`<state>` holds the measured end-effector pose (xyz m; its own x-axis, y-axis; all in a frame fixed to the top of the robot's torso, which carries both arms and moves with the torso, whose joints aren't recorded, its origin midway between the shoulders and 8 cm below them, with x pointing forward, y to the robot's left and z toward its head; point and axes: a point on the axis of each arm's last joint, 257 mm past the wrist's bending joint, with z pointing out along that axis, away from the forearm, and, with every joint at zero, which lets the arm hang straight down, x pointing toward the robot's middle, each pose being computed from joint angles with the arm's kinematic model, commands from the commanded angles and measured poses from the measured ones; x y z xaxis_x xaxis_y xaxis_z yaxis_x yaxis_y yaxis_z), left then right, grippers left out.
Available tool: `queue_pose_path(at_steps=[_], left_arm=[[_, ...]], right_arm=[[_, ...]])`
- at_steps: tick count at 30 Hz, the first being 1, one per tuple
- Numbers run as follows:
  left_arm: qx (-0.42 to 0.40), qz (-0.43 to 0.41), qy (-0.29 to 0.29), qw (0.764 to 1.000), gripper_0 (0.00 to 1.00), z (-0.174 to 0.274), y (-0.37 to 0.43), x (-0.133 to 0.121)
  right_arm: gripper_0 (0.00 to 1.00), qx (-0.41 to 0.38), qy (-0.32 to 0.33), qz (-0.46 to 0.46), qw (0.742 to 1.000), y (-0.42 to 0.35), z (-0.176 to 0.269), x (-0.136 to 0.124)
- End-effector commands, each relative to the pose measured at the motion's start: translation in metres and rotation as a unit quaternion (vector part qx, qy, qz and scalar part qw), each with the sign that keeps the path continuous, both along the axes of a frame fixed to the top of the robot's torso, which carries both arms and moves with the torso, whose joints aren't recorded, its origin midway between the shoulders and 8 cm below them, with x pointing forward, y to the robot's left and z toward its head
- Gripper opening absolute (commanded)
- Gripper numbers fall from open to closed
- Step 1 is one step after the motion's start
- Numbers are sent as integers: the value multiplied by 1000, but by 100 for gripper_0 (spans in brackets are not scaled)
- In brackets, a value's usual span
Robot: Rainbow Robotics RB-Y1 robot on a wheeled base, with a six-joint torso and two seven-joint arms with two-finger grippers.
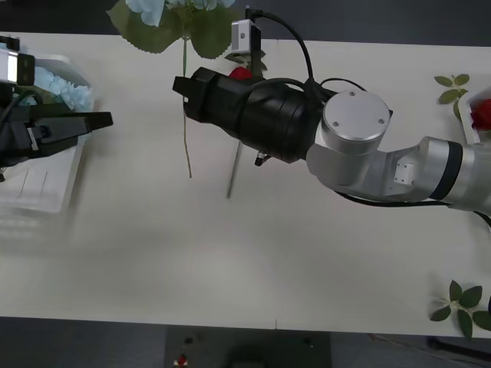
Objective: Put the red flowers into the right box and the blue flowers into the left box
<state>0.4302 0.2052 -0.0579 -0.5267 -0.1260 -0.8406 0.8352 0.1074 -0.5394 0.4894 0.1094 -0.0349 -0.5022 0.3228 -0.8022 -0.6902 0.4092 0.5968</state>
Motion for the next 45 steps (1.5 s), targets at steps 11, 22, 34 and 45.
queue_pose_path(at_steps=[11,22,34,45], left_arm=[[35,6,-34,999,89,-11,-94,14],[38,5,-37,999,88,-14,-130,6],[38,31,-47,998,0,-13,-159,8],[37,35,-50,997,0,-10,-160,10]], right_arm=[[0,18,-13,12,1000,6,30,-1],[0,16,-15,14,1000,5,31,-1],[0,15,-16,13,1000,3,31,-1],[0,2,-15,8,1000,-14,28,7]])
